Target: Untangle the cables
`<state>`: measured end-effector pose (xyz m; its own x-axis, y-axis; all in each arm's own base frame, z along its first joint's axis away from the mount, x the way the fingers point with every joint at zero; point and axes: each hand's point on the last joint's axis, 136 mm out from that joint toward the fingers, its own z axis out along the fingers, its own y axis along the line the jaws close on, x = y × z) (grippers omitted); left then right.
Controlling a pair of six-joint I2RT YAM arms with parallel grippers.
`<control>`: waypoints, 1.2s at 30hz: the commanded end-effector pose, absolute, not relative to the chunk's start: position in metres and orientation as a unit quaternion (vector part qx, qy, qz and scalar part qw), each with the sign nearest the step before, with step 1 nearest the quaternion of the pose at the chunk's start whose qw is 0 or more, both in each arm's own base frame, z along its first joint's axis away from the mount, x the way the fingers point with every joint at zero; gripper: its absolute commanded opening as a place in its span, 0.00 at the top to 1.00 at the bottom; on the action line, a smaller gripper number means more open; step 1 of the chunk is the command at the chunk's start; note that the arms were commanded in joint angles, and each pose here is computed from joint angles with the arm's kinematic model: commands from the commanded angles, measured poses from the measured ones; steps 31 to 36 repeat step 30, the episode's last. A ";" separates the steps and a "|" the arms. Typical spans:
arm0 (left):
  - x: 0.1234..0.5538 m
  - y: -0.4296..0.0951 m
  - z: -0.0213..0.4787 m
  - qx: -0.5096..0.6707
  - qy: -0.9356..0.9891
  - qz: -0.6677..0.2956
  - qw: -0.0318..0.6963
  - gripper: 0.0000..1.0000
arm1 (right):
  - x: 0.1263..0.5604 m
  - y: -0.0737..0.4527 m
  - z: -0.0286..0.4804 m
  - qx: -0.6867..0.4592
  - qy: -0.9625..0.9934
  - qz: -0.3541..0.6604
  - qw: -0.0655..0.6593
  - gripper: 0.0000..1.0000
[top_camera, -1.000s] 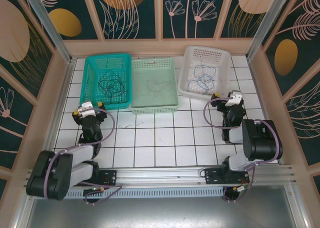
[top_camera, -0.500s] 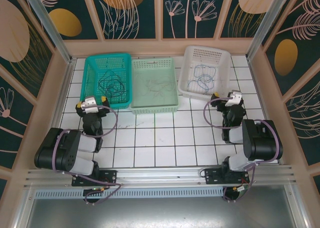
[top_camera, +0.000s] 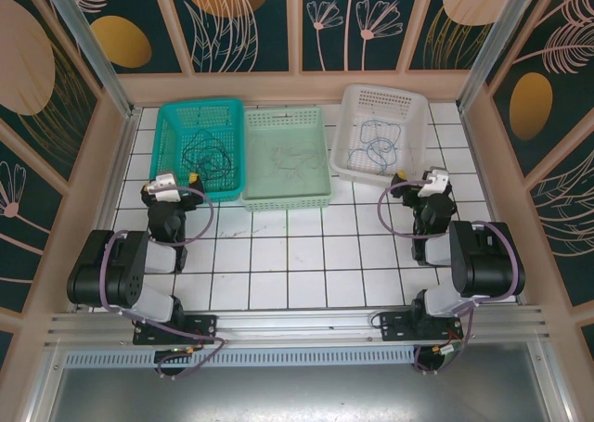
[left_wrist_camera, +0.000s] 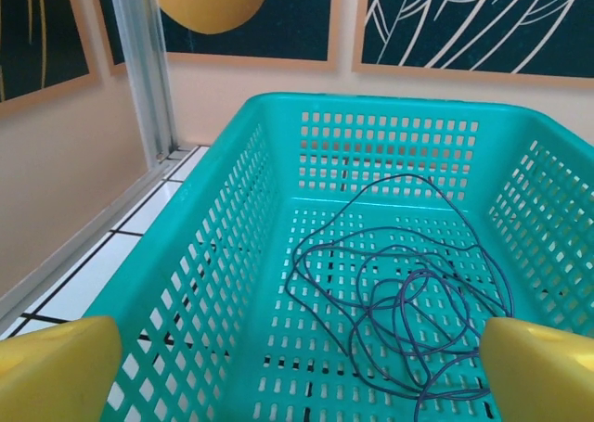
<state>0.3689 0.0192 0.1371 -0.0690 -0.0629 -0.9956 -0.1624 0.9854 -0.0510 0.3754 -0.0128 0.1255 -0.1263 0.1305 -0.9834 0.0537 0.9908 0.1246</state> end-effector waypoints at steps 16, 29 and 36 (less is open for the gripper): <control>0.374 0.023 0.138 -0.084 0.731 0.039 0.677 0.01 | 0.377 -0.010 0.121 0.050 0.756 0.030 0.652 0.01; 0.374 0.023 0.137 -0.084 0.731 0.039 0.676 0.01 | 0.377 -0.010 0.121 0.050 0.756 0.031 0.652 0.01; 0.373 0.023 0.137 -0.084 0.731 0.038 0.676 0.01 | 0.377 -0.010 0.121 0.050 0.756 0.031 0.652 0.01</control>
